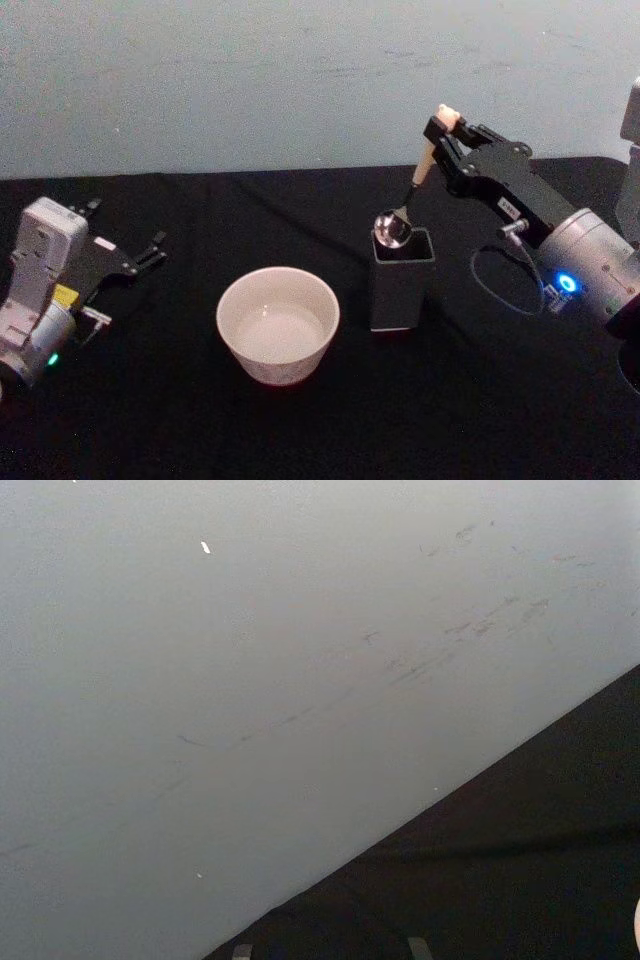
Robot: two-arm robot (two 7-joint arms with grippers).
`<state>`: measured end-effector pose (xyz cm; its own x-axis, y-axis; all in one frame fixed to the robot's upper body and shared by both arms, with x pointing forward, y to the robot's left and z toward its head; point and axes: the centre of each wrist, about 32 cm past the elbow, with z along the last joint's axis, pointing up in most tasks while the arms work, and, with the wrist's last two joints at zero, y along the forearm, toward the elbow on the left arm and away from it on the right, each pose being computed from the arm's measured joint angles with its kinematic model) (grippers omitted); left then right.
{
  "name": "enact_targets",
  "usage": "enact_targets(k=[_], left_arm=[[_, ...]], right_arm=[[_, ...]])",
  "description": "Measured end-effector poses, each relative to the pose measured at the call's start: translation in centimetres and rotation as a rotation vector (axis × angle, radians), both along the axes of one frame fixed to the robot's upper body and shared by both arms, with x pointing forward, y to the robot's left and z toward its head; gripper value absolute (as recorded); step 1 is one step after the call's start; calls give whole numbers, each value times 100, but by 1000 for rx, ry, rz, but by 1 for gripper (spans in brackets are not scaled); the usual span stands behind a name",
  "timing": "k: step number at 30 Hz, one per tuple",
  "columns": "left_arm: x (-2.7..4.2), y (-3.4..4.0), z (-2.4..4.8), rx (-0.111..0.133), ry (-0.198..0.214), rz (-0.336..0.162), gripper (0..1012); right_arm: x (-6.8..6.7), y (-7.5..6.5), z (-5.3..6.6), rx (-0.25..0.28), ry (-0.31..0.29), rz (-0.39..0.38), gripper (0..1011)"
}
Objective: Pick up the stirring spoon with one hand, stir inside the cup, then place it back in its original position.
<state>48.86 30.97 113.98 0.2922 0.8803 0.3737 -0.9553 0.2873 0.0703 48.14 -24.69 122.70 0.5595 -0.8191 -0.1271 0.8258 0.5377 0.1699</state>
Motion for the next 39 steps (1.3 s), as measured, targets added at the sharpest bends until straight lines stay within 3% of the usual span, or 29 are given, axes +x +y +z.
enact_targets(k=[39], left_arm=[[0,0,0,0,0,0,1001]], right_arm=[[83,22,-520,-120,185,-18,214]])
